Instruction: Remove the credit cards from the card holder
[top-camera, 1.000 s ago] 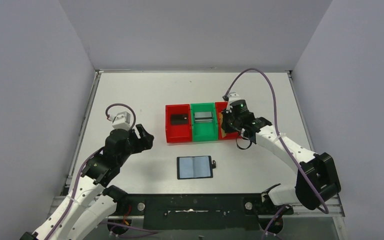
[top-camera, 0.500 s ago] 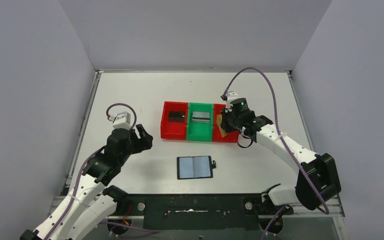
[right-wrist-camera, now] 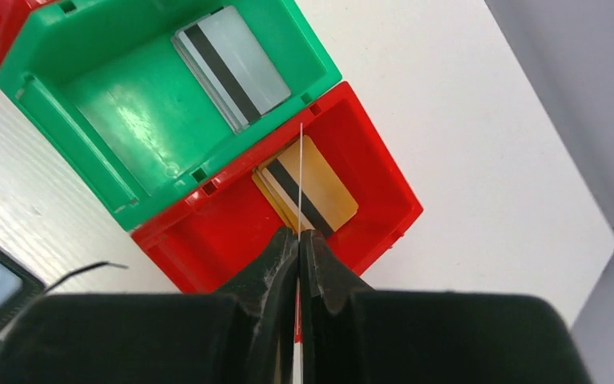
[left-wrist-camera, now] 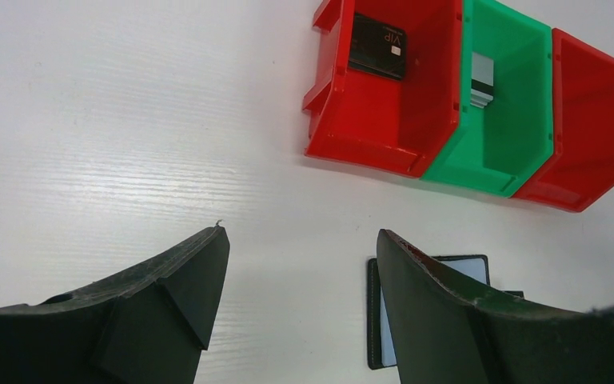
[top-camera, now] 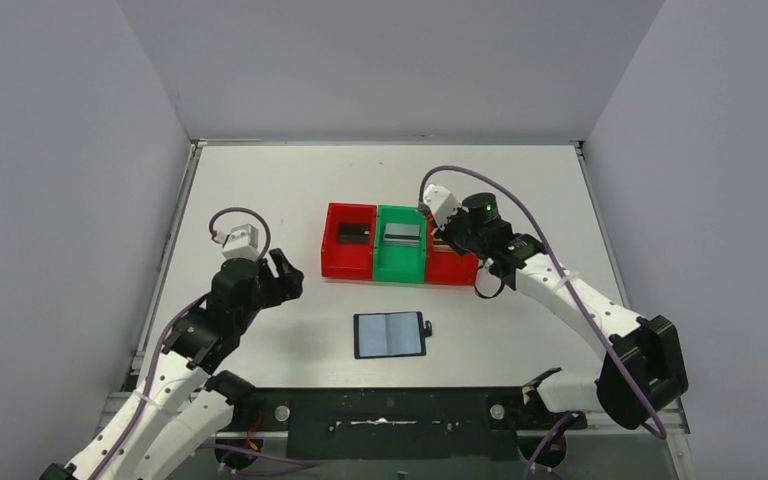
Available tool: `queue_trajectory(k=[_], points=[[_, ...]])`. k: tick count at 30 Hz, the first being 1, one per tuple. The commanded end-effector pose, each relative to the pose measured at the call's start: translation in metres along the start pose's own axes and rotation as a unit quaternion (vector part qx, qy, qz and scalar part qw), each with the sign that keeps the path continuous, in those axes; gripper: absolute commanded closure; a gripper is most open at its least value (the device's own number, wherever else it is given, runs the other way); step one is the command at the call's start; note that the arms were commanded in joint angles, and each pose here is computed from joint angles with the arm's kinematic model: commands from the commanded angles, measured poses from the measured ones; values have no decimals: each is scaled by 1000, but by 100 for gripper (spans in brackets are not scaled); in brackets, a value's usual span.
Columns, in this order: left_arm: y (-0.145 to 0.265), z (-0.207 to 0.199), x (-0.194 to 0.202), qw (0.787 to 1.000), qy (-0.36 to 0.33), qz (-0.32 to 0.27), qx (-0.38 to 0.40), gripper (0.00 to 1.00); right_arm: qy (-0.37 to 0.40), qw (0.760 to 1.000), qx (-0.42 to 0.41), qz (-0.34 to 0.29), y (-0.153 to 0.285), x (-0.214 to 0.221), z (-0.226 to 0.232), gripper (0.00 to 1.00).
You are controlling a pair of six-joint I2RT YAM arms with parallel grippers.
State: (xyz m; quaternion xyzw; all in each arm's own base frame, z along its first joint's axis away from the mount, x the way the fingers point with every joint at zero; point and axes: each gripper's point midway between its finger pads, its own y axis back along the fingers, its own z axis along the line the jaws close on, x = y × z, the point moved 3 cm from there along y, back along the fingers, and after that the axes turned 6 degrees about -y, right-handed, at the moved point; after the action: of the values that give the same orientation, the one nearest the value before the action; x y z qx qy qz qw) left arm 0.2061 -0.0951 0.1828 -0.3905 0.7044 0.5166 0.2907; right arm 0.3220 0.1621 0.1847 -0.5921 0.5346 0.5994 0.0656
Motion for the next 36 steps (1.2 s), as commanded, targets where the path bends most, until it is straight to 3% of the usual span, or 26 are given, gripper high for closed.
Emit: queue_trajectory(k=[1,5,12,19,36], points=[[4,0,-15,999,5,-32,-1,32,119,993,19,-5,-5,-13,-20,100],[4,1,-16,999,4,-32,-6,32,160,987,-18,31,-17,4,-14,100],[4,2,-17,999,2,-35,-11,32,178,984,-12,9,-21,7,-12,100],[3,2,-15,999,2,-30,-12,32,227,972,-30,56,-35,31,-12,100],[3,2,-14,1000,1,-26,-11,32,280,956,-46,74,-65,39,-27,100]])
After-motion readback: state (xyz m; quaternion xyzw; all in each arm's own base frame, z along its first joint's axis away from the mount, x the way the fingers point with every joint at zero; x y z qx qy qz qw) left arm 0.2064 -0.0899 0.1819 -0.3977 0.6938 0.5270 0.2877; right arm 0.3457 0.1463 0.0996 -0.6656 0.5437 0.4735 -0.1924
